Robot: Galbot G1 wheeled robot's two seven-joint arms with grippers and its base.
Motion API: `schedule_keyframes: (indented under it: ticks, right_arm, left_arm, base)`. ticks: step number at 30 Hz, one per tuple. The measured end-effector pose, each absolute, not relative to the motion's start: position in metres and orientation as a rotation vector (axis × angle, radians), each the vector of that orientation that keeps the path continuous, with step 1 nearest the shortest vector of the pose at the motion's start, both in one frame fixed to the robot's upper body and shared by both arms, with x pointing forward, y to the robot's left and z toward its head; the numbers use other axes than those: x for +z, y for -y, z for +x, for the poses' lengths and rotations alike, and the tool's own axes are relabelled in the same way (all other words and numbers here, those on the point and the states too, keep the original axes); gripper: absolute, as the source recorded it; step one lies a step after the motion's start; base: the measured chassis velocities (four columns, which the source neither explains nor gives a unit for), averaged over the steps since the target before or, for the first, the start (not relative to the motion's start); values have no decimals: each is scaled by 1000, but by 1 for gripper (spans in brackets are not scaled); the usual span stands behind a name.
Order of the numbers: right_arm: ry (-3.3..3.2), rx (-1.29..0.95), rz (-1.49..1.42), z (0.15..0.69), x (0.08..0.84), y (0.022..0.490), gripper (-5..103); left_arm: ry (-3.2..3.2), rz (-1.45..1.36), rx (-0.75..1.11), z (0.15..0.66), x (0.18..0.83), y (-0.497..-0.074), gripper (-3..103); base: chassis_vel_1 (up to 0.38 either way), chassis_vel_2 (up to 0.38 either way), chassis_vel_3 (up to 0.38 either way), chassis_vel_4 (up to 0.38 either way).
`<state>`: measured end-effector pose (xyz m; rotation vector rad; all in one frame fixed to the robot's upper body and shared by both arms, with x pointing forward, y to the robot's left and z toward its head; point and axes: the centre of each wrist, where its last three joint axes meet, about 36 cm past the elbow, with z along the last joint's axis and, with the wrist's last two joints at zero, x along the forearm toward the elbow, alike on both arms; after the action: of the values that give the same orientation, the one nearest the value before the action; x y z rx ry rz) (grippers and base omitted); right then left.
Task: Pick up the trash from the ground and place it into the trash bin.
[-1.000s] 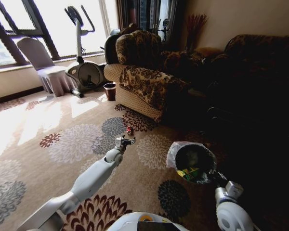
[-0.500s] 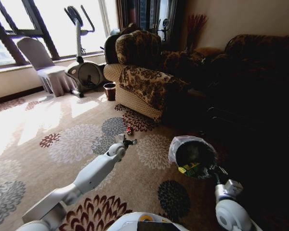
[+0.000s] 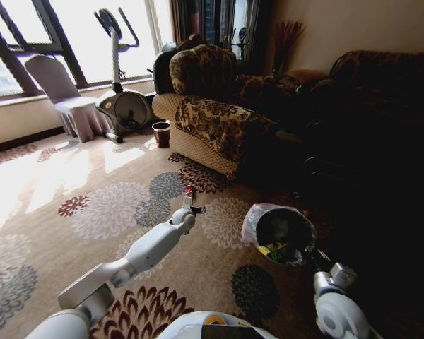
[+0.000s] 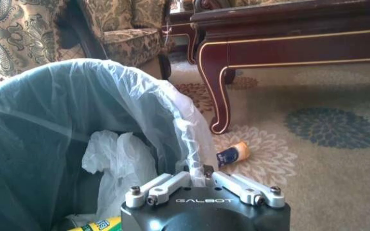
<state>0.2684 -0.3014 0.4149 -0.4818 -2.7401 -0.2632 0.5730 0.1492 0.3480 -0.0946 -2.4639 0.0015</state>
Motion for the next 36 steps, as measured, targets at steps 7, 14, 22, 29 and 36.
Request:
schedule_keyframes:
  ticks: [7,14,22,29,36]
  right_arm:
    - [2721,-282,-471,265,413,302,0]
    - [2715,-288,-474,264,411,303,0]
    - [2709,-302,-479,261,410,301,0]
    - [2709,-302,-479,261,410,301,0]
    - [2711,-303,-479,261,410,301,0]
  left_arm:
    - [2535,-70,-50,577,328,-158,98]
    - [2546,-72,-63,577,324,-163,98]
    - [2544,-78,-76,576,321,-168,98]
    - [2542,-78,-77,576,321,-169,98]
    - [2542,-78,-77,576,321,-169,98]
  base:
    - [-51,51,53,-62]
    - [-176,191,183,-167]
    - [-228,231,239,-238]
    - [-180,171,173,-186]
    - [-187,183,196,-185]
